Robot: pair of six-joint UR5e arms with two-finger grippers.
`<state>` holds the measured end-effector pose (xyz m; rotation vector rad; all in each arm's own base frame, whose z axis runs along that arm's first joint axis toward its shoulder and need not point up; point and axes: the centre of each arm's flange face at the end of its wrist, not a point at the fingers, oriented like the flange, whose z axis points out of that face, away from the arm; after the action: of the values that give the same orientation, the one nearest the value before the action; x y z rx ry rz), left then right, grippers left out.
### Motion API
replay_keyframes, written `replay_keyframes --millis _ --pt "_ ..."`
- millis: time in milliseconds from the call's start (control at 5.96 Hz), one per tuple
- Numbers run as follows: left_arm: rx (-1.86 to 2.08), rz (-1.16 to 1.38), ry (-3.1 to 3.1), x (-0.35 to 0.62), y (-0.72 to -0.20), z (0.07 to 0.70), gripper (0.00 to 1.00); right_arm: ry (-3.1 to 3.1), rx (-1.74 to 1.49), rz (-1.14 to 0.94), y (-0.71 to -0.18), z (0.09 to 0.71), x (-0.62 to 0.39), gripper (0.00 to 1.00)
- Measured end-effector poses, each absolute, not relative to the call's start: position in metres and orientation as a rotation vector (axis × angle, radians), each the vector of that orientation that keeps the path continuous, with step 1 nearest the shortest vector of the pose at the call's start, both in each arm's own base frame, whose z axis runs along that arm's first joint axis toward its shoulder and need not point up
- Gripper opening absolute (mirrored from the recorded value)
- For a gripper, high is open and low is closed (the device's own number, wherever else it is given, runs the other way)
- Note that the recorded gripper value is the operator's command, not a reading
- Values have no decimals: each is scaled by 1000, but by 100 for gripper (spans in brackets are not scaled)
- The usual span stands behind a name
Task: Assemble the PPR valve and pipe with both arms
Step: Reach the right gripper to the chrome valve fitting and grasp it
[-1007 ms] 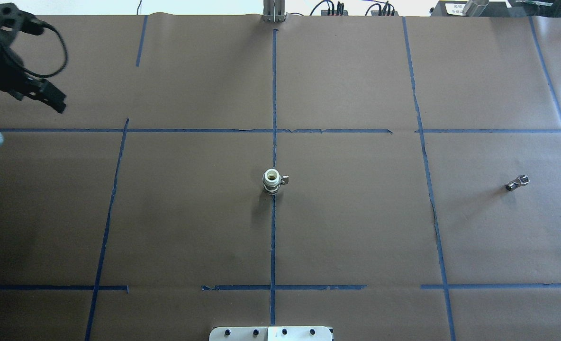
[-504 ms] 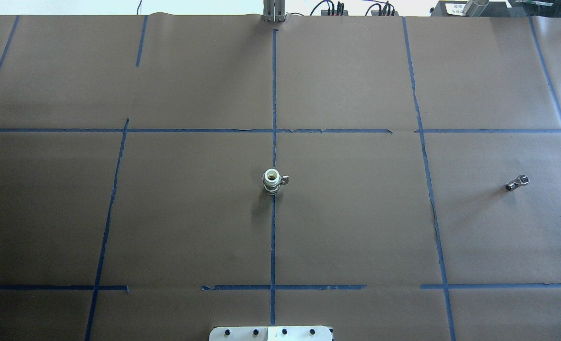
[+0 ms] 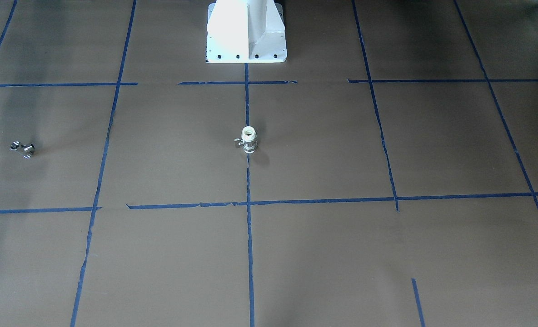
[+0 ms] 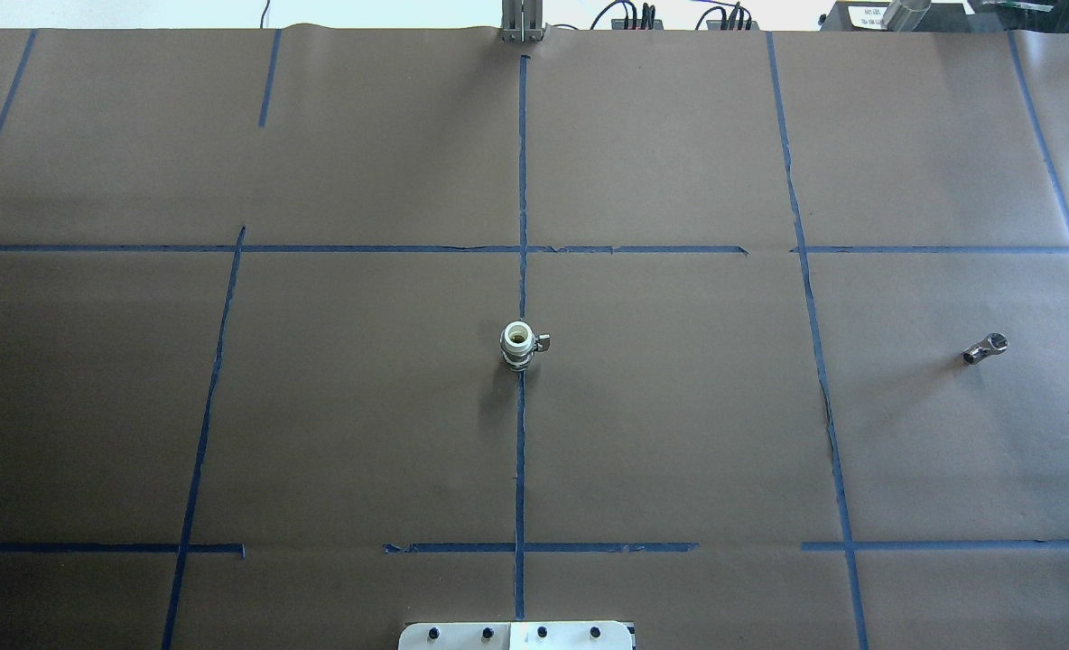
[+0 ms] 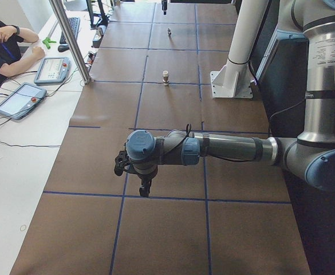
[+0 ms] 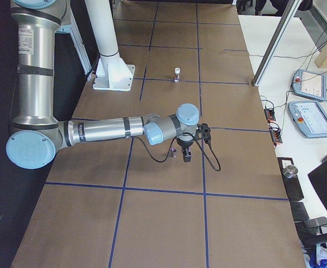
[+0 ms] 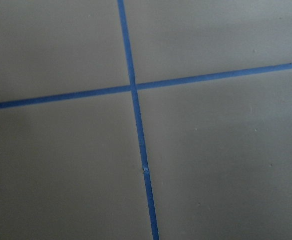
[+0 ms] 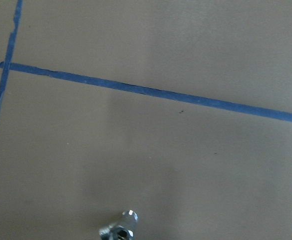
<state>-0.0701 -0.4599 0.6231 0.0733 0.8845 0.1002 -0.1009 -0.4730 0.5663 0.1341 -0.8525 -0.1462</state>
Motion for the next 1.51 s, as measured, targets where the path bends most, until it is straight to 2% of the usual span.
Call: replay_keyframes --millis 336,839,1007,1175,1343,1511 --pt "75 100 886 -70 -460 622 100 -818 159 -169 -460 563 -161 100" --pt "76 101 886 -70 -460 622 100 -765 134 -244 -441 590 -183 96" --pt "77 101 886 -70 -460 622 100 -754 130 -257 -439 596 -186 81" --pt "77 102 886 -70 -460 622 100 -750 128 -264 -438 598 -188 41" --pt "76 102 887 -70 -459 622 100 -749 129 -267 -438 598 -189 14" --pt "77 101 887 -71 -459 622 100 -750 130 -269 -439 597 -190 2"
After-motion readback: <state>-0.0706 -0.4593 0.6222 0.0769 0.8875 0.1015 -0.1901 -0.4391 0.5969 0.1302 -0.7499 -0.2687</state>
